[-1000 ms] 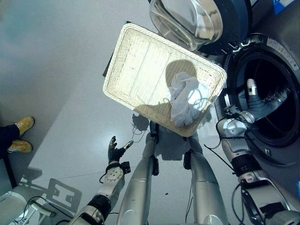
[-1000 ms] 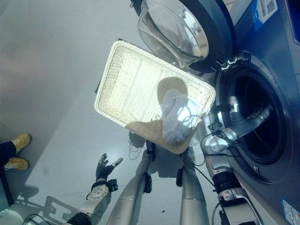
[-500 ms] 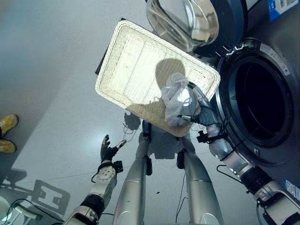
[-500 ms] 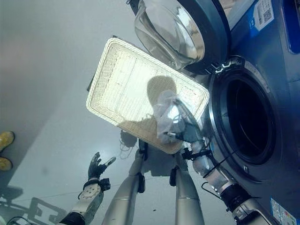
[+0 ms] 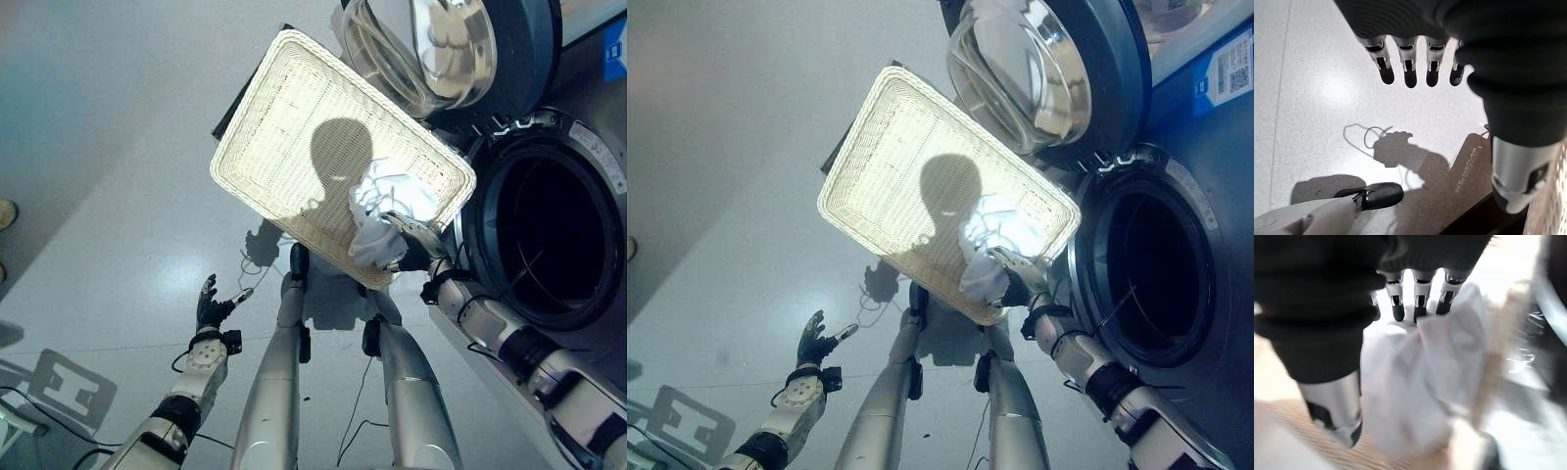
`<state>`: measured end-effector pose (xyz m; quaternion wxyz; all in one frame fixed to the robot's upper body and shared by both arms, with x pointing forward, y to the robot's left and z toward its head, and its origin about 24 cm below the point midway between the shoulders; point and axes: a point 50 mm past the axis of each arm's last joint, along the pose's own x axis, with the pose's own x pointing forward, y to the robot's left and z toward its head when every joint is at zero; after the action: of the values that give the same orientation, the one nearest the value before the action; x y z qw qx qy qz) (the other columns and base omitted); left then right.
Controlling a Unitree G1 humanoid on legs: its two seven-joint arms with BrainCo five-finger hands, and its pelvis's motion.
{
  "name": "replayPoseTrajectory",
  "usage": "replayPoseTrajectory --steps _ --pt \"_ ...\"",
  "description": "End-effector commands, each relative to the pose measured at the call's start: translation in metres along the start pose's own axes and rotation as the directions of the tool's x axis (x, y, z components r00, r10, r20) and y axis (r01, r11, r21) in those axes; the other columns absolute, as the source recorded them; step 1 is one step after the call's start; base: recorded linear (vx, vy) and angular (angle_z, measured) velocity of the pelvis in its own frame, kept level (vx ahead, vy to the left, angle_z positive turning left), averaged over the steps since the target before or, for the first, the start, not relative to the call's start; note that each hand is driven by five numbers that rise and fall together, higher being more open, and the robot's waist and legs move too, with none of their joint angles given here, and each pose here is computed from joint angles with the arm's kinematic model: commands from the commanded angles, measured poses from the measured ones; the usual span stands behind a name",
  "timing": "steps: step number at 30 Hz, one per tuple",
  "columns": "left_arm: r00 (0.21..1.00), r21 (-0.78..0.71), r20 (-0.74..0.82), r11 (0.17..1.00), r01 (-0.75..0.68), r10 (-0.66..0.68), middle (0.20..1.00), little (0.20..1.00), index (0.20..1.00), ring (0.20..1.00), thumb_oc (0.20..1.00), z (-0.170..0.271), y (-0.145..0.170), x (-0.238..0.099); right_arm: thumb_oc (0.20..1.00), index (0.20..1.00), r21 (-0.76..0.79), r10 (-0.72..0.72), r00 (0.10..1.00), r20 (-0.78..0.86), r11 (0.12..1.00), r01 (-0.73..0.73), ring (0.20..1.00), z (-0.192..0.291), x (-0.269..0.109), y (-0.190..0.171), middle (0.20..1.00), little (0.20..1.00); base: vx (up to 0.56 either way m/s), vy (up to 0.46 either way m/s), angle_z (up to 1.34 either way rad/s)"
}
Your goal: Put the clothes into the washing machine.
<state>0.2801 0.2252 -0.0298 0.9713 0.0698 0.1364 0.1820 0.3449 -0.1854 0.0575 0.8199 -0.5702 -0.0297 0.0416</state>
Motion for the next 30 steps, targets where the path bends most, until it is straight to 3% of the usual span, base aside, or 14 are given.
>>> replayPoseTrajectory --steps 1,6,16,20,24,25,26,27,30 --pt "1.0 0.02 -0.002 1.0 0.019 -0.019 1.0 1.0 1.0 1.0 1.0 -0.001 -0.008 -0.003 1.0 1.0 -0.047 -0.028 0.994 -0.102 0.999 0.023 1.0 -0.021 -0.005 0.0 1.0 1.0 0.02 -0.016 0.14" --pt "0.997 0.016 0.03 0.998 0.067 -0.068 1.0 1.0 1.0 1.0 1.0 0.006 -0.027 -0.005 1.0 1.0 -0.105 -0.098 0.968 -0.229 0.992 0.075 1.0 -0.033 0.007 -0.007 1.0 1.0 0.02 -0.013 0.08" --pt "0.993 0.023 0.047 0.994 0.105 -0.106 1.0 1.0 1.0 1.0 1.0 0.01 -0.04 -0.008 1.0 1.0 -0.238 -0.172 0.935 -0.31 0.966 0.099 1.0 -0.045 0.015 -0.023 1.0 1.0 0.02 -0.005 0.06" --pt "0.99 0.02 0.053 0.991 0.134 -0.134 1.0 1.0 1.0 1.0 1.0 0.011 -0.047 -0.01 1.0 1.0 -0.342 -0.133 0.911 -0.391 0.94 -0.009 1.0 -0.054 0.017 -0.028 1.0 1.0 0.03 -0.008 0.09" --pt "0.985 0.012 0.071 0.987 0.159 -0.159 1.0 1.0 1.0 1.0 1.0 0.015 -0.057 -0.013 1.0 1.0 -0.439 -0.094 0.932 -0.351 0.895 -0.075 1.0 -0.049 0.021 -0.027 1.0 1.0 0.01 -0.003 0.01" --pt "0.984 0.007 0.077 0.987 0.162 -0.162 1.0 1.0 1.0 1.0 1.0 0.017 -0.059 -0.013 0.523 0.523 -0.438 -0.066 0.94 -0.335 0.894 -0.094 0.523 -0.045 0.023 -0.026 0.523 0.523 0.0 0.0 0.0" --pt "0.984 0.005 0.078 0.987 0.162 -0.162 1.0 1.0 1.0 1.0 1.0 0.018 -0.06 -0.013 0.404 0.404 -0.436 -0.057 0.942 -0.332 0.894 -0.1 0.404 -0.045 0.024 -0.026 0.404 0.404 0.0 0.0 0.0" --pt "0.984 0.001 0.081 0.987 0.162 -0.162 1.0 1.0 1.0 1.0 1.0 0.019 -0.061 -0.013 0.2 0.2 -0.443 -0.048 0.945 -0.323 0.89 -0.106 0.2 -0.042 0.025 -0.025 0.2 0.2 0.0 0.0 0.0" --pt "0.983 0.001 0.088 0.986 0.164 -0.164 1.0 1.0 1.0 1.0 1.0 0.022 -0.062 -0.013 0.2 0.2 -0.446 -0.03 0.951 -0.307 0.888 -0.116 0.2 -0.038 0.027 -0.025 0.2 0.2 0.0 0.0 0.0"
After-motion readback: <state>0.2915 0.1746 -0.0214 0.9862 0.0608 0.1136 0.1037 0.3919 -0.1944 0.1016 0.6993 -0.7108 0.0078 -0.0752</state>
